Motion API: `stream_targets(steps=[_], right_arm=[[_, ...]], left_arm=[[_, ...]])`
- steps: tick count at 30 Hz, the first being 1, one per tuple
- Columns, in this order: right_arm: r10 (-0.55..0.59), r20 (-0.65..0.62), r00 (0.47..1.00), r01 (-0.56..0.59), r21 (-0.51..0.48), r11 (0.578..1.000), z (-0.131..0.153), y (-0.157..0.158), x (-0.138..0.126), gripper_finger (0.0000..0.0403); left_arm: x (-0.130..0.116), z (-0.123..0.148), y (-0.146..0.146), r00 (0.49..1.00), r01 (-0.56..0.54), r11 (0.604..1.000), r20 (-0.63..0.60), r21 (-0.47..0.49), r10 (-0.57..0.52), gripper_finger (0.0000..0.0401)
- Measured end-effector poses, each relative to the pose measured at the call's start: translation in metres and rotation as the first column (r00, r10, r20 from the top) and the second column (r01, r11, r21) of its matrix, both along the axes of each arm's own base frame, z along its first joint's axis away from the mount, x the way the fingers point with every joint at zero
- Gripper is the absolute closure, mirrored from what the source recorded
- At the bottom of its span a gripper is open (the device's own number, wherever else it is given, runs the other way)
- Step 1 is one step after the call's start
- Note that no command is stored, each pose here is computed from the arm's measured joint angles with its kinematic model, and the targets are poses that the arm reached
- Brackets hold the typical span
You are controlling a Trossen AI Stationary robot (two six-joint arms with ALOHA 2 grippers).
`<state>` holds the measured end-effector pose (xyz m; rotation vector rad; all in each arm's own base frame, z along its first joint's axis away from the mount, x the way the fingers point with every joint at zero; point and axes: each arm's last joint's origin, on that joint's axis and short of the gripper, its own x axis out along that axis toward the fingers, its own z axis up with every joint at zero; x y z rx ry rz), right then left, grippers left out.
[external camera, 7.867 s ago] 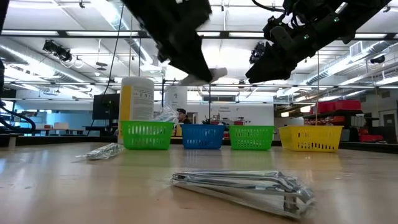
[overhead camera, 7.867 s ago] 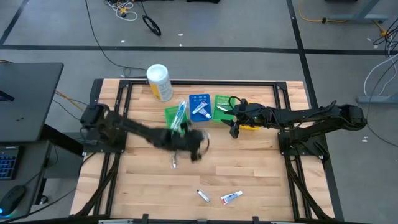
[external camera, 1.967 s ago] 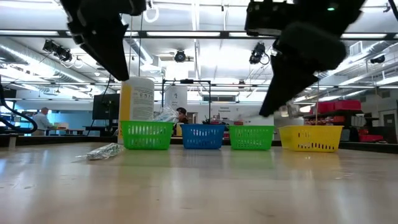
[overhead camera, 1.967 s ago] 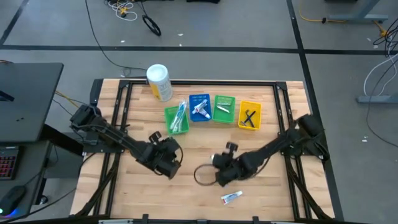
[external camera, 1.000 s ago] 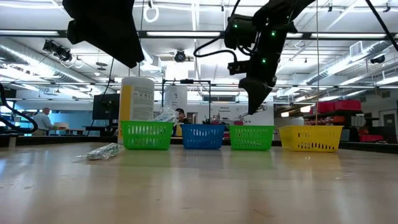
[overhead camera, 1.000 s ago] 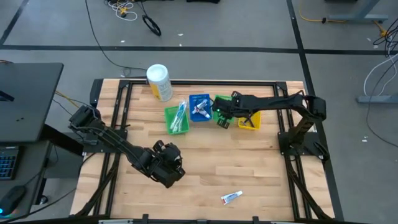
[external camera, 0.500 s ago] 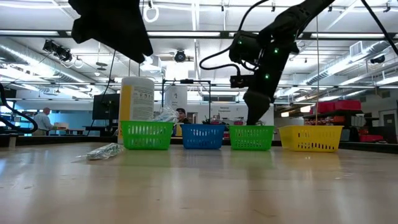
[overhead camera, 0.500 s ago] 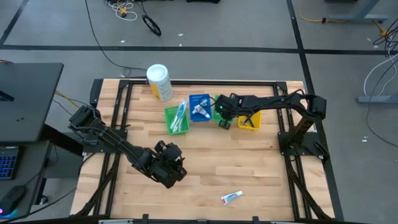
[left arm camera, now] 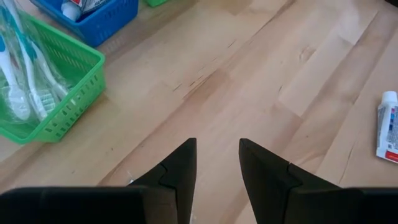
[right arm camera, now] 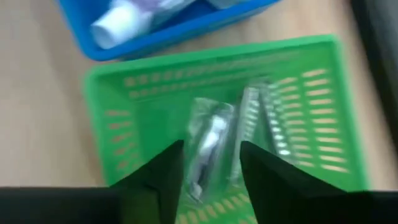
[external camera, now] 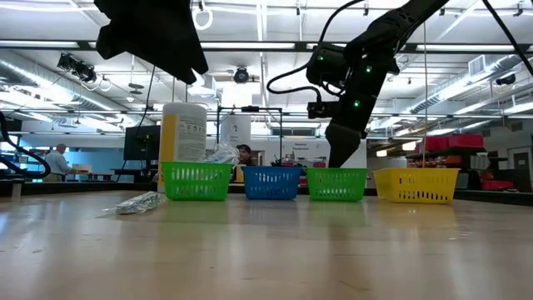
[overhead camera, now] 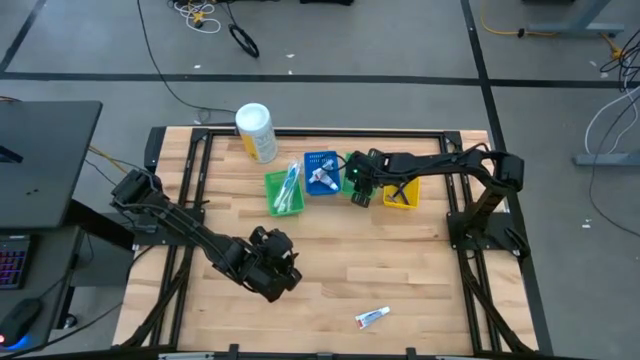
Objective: Pick & Place Travel size toiletries
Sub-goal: Put the white toothpaste into the blue basket
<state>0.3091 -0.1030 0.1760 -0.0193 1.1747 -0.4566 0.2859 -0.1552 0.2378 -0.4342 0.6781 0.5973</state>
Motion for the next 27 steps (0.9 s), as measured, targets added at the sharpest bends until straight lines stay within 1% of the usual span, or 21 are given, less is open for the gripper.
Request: stream_targets(steps=[4, 5, 7, 8, 10, 12, 15, 17, 19, 22, 25, 27], right_arm=[[-0.058, -0.007, 0.998, 0.056, -0.120, 0.991, 0.008, 0.007, -0.001, 0.0215], [-0.060, -0.001, 0.998, 0.060, -0.137, 0.989, 0.011, 0.010, -0.001, 0.0213], [-0.041, 0.012, 0.999, 0.042, -0.130, 0.991, 0.016, 0.019, -0.001, 0.0213], [-0.032, 0.037, 0.999, 0.036, -0.115, 0.993, 0.021, 0.025, 0.000, 0.0213], [-0.011, 0.088, 0.996, 0.016, -0.052, 0.999, 0.027, 0.036, 0.000, 0.0213], [0.021, 0.136, 0.991, -0.027, 0.041, 0.999, 0.032, 0.048, 0.001, 0.0213], [0.101, 0.176, 0.979, -0.129, 0.153, 0.980, 0.037, 0.067, 0.002, 0.0213], [0.159, 0.188, 0.969, -0.198, 0.213, 0.957, 0.037, 0.080, 0.003, 0.0213], [0.217, 0.171, 0.961, -0.256, 0.254, 0.933, 0.036, 0.093, 0.002, 0.0213], [0.303, 0.109, 0.947, -0.321, 0.256, 0.912, 0.033, 0.116, -0.003, 0.0213], [0.419, 0.043, 0.907, -0.415, 0.264, 0.871, 0.031, 0.144, -0.012, 0.0212], [0.488, 0.008, 0.873, -0.468, 0.297, 0.832, 0.029, 0.165, -0.019, 0.0212]], left_arm=[[-0.001, -0.001, 0.000, 1.000, 0.008, 1.000, -0.018, -0.009, -0.008, 0.0273], [-0.001, -0.001, 0.000, 1.000, 0.010, 1.000, -0.026, -0.012, -0.010, 0.0273], [-0.001, -0.002, 0.000, 0.999, 0.018, 1.000, -0.040, -0.025, -0.019, 0.0273], [-0.001, -0.002, 0.001, 0.999, 0.020, 0.999, -0.043, -0.033, -0.021, 0.0273], [-0.001, -0.002, 0.001, 0.999, 0.018, 0.999, -0.045, -0.045, -0.020, 0.0273], [-0.001, -0.002, 0.000, 0.999, 0.003, 0.998, -0.040, -0.062, -0.006, 0.0273], [-0.001, -0.002, 0.000, 0.999, -0.003, 0.995, -0.047, -0.102, -0.002, 0.0273], [-0.001, -0.003, -0.001, 0.999, 0.002, 0.993, -0.054, -0.116, -0.008, 0.0273], [-0.001, -0.003, -0.001, 0.998, 0.003, 0.993, -0.056, -0.120, -0.010, 0.0273], [-0.001, -0.003, -0.001, 0.998, 0.005, 0.994, -0.054, -0.111, -0.011, 0.0273], [-0.001, -0.003, -0.001, 0.998, 0.018, 0.995, -0.057, -0.095, -0.023, 0.0273], [-0.001, -0.003, -0.001, 0.998, 0.025, 0.996, -0.061, -0.089, -0.031, 0.0273]])
